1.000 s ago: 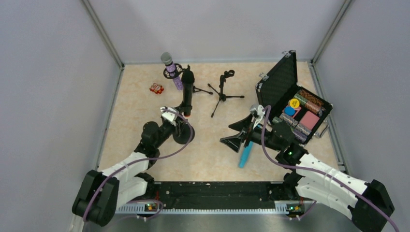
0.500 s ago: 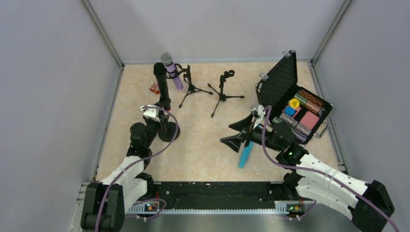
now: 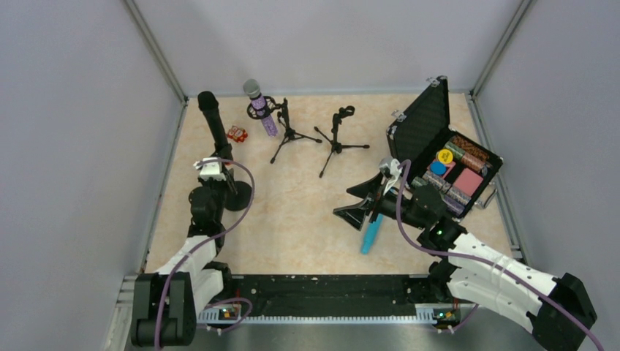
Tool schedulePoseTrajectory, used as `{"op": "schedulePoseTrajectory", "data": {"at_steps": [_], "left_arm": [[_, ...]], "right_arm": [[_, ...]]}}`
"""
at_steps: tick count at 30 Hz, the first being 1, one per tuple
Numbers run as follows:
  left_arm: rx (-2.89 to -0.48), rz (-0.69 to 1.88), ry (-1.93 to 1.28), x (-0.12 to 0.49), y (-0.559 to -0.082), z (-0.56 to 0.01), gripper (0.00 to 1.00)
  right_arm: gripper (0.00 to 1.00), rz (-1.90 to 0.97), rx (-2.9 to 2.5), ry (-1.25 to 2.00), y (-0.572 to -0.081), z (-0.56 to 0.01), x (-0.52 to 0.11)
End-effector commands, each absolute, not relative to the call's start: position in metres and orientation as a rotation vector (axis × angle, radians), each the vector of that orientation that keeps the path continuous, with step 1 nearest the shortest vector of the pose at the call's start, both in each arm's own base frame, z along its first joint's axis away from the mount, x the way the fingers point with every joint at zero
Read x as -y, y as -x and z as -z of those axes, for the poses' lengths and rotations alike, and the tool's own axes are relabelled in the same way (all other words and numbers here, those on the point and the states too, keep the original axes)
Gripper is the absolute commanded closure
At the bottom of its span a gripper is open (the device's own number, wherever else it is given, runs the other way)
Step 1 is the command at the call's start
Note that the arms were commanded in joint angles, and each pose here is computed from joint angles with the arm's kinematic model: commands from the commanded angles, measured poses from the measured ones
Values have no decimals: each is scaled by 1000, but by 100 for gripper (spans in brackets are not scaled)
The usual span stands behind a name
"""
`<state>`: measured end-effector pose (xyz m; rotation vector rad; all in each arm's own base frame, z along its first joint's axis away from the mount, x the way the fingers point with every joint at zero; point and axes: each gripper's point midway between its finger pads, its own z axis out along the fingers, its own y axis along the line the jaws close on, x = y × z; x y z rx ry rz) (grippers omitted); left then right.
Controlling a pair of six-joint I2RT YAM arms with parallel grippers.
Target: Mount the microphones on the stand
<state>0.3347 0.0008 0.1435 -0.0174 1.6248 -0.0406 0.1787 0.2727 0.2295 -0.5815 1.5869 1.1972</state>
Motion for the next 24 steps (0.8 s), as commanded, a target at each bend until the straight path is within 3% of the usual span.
{"op": "schedulePoseTrajectory", "data": {"at_steps": [1, 3, 6, 9, 17, 24], "left_arm": [[-1458, 0, 45, -11, -340, -186, 98], [-1463, 2, 44, -10, -339, -185, 82], [-1464, 5, 40, -10, -337, -186, 47], [-1459, 5, 38, -9, -335, -189, 26], [-1436, -2, 82, -14, -324, -194, 5], [-1447, 20, 86, -11, -313, -190, 1]], "right_arm": [[1, -1179, -1547, 578, -182, -238, -270], [1, -1178, -1549, 577, -182, -237, -269], [1, -1178, -1547, 577, -182, -238, -269], [1, -1179, -1547, 577, -182, -238, -269], [1, -1183, -1548, 572, -182, -237, -270], [1, -1194, -1546, 565, -182, -238, -270]]}}
